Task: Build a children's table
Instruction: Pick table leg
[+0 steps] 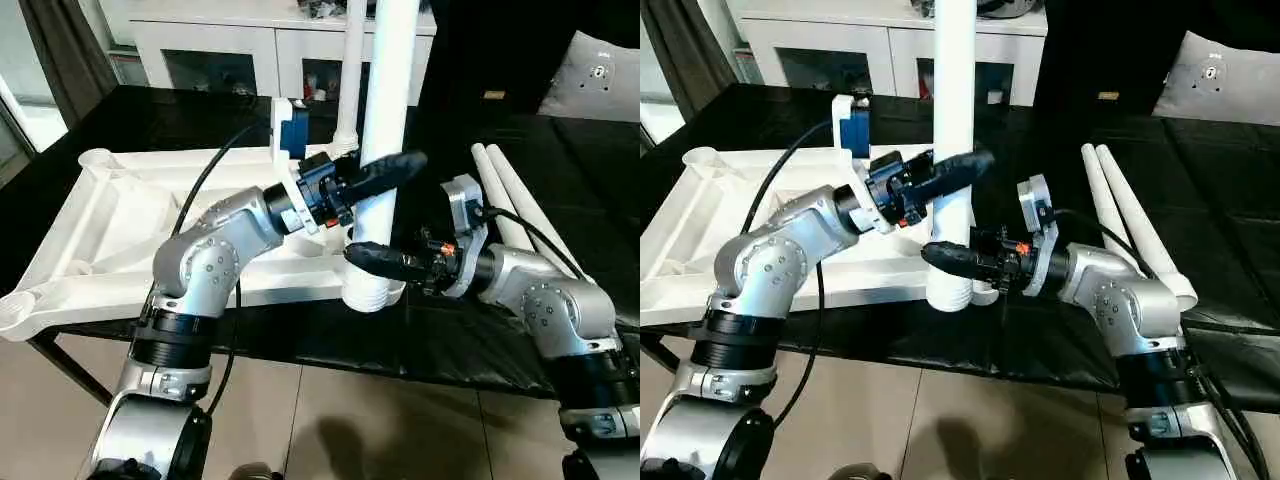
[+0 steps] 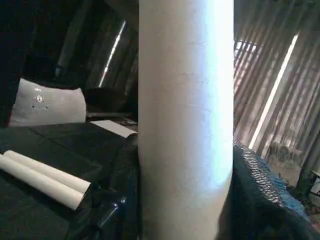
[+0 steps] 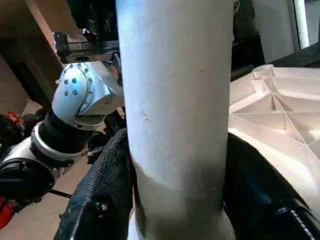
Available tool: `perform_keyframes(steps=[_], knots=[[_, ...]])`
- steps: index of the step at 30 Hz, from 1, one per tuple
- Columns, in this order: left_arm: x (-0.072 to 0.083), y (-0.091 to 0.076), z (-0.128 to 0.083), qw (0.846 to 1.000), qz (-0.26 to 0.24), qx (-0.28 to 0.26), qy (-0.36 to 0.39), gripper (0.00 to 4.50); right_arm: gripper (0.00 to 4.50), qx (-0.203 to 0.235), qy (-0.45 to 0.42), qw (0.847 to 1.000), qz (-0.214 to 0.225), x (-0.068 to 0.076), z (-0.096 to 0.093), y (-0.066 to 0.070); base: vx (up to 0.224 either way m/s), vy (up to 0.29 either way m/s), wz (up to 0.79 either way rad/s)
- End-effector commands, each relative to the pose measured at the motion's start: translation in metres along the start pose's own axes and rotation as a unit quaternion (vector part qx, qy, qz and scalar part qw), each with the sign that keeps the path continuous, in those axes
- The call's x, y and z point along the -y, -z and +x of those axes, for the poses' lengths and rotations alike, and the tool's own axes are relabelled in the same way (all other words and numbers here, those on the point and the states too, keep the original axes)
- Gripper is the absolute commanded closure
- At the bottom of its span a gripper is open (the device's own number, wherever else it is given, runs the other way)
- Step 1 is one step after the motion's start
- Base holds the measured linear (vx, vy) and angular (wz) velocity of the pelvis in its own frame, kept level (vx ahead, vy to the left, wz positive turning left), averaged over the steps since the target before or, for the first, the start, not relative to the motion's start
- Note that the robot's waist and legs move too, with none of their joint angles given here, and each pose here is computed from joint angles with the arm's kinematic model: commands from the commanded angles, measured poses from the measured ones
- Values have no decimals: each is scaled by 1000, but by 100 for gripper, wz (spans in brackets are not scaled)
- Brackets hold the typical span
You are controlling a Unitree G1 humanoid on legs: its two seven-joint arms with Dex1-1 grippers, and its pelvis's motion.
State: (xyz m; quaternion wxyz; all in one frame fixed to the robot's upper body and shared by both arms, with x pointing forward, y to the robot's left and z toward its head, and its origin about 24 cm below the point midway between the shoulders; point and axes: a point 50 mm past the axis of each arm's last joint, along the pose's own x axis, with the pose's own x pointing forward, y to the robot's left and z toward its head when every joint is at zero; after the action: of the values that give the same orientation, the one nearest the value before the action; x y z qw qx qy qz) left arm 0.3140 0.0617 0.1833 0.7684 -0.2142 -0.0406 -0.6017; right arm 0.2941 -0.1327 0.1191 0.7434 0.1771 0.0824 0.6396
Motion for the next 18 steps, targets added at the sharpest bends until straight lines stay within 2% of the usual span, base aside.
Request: perform_keyframes(steps=[1,8,9,10,12,14,18], knots=[[1,-2,1,1000,19,-2,-1,264,243,-5,-8,1000,-8,-3,3,-1,0,0,0],[-1,2,1,999,29,-10,-26,264,257,-15,10,1000,2,0,5,6,0,0,0],[-2,3,1,999,27,-10,-33,208,257,-13,14,1000,-1,0,5,6,0,0,0],[-4,4,1,999,23,-9,-42,194,257,-10,18,1000,-6,1,6,6,0,0,0],[-4,5,1,999,29,-11,-44,194,257,-2,36,999,-23,4,8,5,0,0,0],[-7,6,1,996,63,-11,-68,159,259,14,71,996,-49,9,14,3,0,0,0],[-12,5,0,989,100,2,-109,139,259,21,100,993,-57,12,19,3,0,0,0]])
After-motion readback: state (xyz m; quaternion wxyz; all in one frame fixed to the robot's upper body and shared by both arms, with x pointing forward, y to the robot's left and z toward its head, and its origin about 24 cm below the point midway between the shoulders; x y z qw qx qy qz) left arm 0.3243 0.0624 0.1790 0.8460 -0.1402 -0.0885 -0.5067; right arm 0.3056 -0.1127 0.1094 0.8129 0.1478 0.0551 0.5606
